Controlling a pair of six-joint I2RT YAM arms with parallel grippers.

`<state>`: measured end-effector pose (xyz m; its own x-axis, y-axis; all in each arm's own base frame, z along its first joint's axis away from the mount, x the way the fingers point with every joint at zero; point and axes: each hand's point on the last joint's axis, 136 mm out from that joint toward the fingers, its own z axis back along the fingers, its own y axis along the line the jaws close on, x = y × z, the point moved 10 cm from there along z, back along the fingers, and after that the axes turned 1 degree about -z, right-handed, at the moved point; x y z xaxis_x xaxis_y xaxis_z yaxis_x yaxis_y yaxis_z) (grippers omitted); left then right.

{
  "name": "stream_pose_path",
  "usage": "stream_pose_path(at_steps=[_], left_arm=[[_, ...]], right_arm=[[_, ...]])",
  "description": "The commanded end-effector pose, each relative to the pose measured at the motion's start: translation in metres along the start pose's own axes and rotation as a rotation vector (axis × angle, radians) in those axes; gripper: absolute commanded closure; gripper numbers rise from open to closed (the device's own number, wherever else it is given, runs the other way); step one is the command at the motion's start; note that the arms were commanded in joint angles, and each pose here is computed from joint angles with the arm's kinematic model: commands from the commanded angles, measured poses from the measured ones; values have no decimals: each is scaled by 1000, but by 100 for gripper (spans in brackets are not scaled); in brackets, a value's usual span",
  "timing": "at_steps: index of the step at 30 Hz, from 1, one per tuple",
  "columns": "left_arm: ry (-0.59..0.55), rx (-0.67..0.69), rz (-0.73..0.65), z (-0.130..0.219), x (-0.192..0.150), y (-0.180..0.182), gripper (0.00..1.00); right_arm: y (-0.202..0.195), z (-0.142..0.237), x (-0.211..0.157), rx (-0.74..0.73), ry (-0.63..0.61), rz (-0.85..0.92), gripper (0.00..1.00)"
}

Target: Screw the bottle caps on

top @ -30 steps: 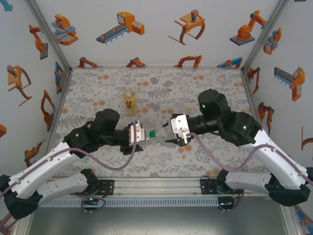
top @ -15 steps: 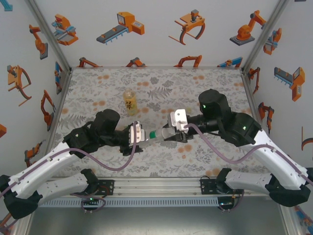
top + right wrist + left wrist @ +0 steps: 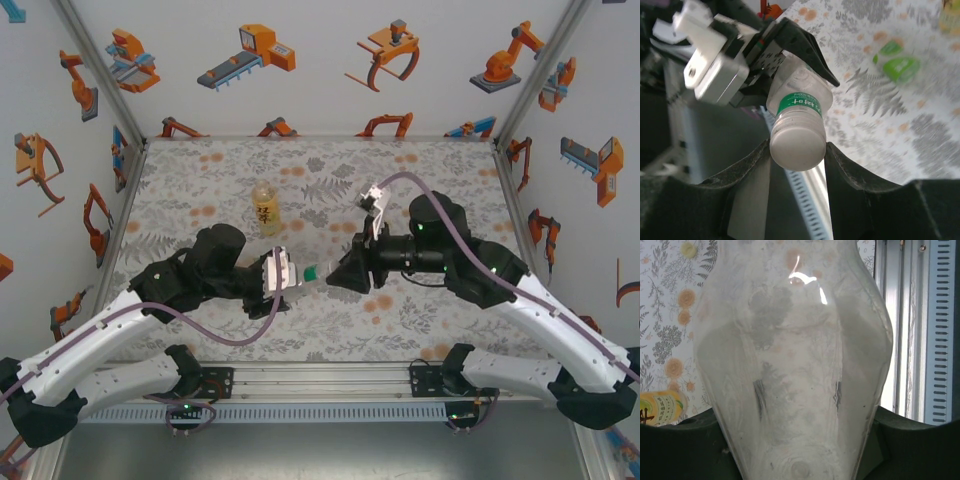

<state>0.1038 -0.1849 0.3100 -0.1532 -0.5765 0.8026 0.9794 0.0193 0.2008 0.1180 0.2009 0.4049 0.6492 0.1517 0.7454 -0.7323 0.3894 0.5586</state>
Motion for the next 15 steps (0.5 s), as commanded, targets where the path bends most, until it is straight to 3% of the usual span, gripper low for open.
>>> stream_pose_path(at_steps=[1, 9, 15], left_arm=[[-61, 5, -32, 1, 13, 3, 100], [-57, 2, -35, -4, 13, 5, 100], [-58, 0, -35, -5, 14, 6, 100]], right_arm=[[-2, -7, 5, -65, 18, -409, 91], [-8, -16, 1, -93, 47, -825, 88], [-15, -20, -6, -142, 54, -931, 86]])
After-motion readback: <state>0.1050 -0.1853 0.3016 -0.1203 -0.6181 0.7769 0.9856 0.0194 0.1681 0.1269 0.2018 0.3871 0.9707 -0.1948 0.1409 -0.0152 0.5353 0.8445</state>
